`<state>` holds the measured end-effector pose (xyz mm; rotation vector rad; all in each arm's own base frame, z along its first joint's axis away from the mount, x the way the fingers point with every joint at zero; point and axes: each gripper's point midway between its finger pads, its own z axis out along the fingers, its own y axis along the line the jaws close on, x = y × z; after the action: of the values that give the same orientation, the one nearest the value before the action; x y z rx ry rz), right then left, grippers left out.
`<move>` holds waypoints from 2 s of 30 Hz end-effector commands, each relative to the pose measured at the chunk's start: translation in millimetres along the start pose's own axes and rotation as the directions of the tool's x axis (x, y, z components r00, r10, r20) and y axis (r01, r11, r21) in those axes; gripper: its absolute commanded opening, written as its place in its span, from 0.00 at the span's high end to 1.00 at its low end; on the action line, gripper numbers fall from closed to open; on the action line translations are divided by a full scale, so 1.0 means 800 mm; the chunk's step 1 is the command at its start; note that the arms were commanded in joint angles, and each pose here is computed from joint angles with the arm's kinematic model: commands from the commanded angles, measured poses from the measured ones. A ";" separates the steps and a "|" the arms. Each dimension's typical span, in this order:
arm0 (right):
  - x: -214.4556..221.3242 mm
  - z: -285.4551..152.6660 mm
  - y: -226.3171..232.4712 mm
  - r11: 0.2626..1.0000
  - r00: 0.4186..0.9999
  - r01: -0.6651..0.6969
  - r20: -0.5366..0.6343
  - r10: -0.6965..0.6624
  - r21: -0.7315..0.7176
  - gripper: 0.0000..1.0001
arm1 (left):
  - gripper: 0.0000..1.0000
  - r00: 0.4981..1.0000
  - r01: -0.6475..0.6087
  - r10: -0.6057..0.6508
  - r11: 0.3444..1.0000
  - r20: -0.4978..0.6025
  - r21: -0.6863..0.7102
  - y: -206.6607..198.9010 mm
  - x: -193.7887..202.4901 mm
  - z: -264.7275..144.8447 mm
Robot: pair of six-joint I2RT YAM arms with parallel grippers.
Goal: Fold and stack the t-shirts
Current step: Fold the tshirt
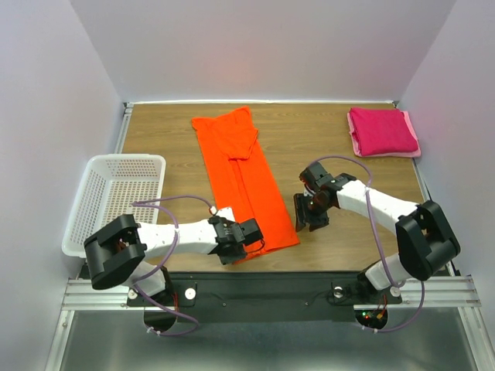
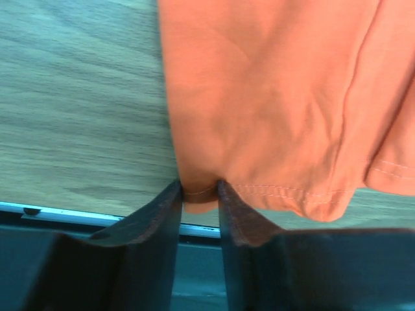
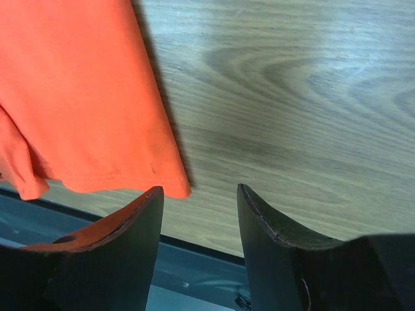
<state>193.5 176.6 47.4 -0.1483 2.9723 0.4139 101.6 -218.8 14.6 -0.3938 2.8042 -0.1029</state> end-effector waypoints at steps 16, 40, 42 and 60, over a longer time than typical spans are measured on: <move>0.019 0.032 0.020 1.000 0.999 0.004 -0.050 -0.004 -0.003 0.50 | 1.00 0.997 -0.078 0.078 0.997 0.002 -0.023 0.000 0.005 0.022; 0.040 0.064 -0.005 0.991 0.995 0.050 -0.090 -0.039 0.121 0.94 | 1.00 0.997 -0.077 0.077 0.997 0.008 -0.007 0.009 -0.003 0.012; 0.040 0.062 -0.007 0.989 0.995 0.058 -0.088 -0.047 0.134 0.99 | 1.00 0.997 -0.077 0.077 0.997 0.010 -0.008 0.013 -0.004 0.009; 0.026 -0.002 -0.006 0.976 0.990 0.137 -0.065 -0.128 0.169 0.99 | 1.00 0.991 -0.109 0.120 0.982 -0.062 0.154 -0.001 0.001 -0.039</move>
<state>157.3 181.6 23.6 -0.2914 3.0807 0.2702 88.8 -231.3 32.4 -0.2074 2.8654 -0.3332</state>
